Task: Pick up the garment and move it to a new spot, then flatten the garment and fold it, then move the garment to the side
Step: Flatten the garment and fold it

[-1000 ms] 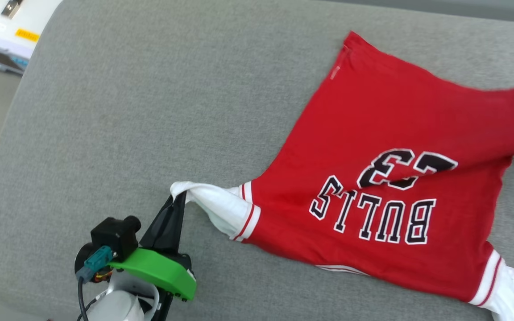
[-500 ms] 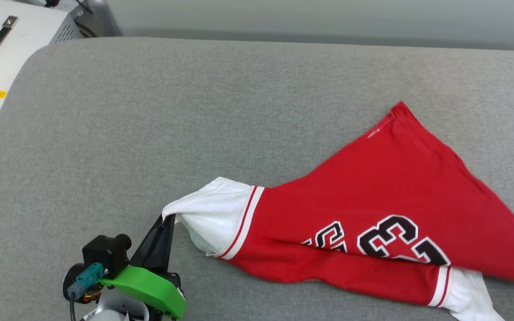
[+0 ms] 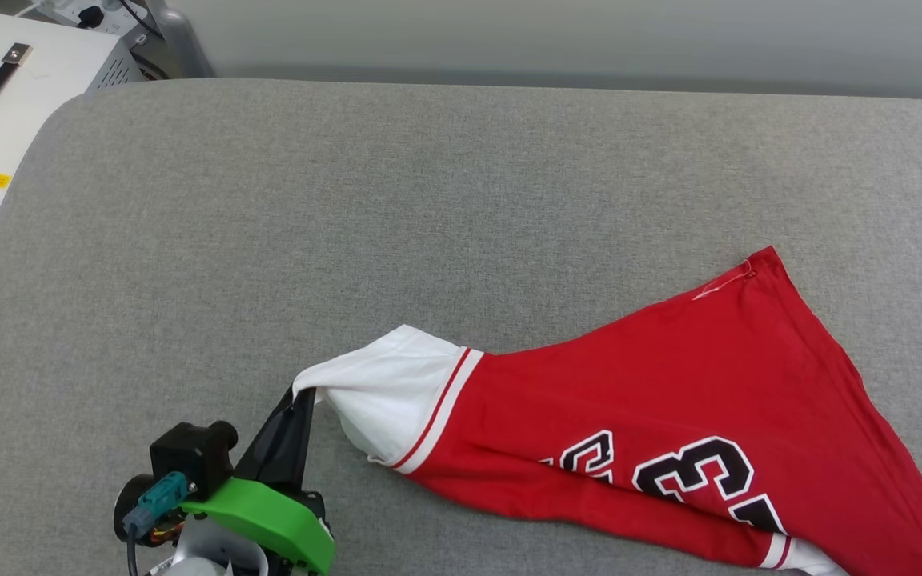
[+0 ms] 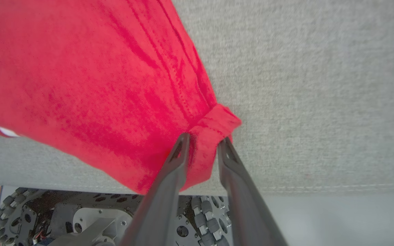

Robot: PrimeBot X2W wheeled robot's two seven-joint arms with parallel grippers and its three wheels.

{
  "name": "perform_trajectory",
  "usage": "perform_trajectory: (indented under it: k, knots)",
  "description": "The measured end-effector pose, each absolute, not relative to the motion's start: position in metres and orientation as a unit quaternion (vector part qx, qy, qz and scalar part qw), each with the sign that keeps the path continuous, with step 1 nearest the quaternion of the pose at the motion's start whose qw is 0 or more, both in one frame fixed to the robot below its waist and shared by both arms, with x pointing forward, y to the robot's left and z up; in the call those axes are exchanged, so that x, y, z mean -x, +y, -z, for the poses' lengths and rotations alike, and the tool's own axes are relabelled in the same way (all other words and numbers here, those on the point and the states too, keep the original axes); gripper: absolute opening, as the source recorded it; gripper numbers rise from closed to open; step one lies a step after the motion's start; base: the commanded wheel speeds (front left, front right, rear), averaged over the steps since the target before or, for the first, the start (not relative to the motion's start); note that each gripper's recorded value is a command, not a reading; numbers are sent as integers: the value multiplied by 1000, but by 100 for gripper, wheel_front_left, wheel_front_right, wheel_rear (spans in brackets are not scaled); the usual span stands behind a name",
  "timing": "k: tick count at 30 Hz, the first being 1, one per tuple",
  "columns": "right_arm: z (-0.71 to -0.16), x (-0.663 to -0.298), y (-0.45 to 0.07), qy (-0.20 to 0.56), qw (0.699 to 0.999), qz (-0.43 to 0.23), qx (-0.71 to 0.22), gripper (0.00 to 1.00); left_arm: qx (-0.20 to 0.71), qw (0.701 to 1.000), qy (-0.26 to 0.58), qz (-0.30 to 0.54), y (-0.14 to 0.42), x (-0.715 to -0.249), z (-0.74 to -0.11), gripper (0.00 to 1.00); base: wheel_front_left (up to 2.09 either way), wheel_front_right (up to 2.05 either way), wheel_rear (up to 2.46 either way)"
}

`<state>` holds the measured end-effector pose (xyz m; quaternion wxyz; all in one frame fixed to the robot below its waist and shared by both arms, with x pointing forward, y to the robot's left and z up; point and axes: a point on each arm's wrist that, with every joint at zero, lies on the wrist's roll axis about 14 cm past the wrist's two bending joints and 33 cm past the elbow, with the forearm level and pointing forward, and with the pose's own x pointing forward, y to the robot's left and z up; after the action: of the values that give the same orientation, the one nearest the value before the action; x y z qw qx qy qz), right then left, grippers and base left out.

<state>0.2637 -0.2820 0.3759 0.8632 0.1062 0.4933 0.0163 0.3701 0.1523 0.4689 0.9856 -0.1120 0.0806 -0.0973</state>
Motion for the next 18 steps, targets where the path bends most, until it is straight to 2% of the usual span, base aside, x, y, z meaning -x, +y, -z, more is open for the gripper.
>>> perform_trajectory:
  k: [7, 10, 14, 18]
  knots:
    - [-449, -345, -289, 365, 929, -45, -36, 100, 113, 985, 83, 98, 152, -370, -467, 0, 0, 0, 0]
    - [-481, -380, -281, 317, 946, -69, -4, 100, 114, 985, 86, 97, 151, -372, -465, 0, 0, 0, 0]
    - [-499, -417, -258, 299, 947, -112, 37, 100, 114, 985, 82, 100, 151, -379, -467, 0, 0, 0, 0]
    - [-496, -444, -228, 322, 932, -156, 65, 100, 115, 985, 80, 99, 152, -385, -467, 0, 0, 0, 0]
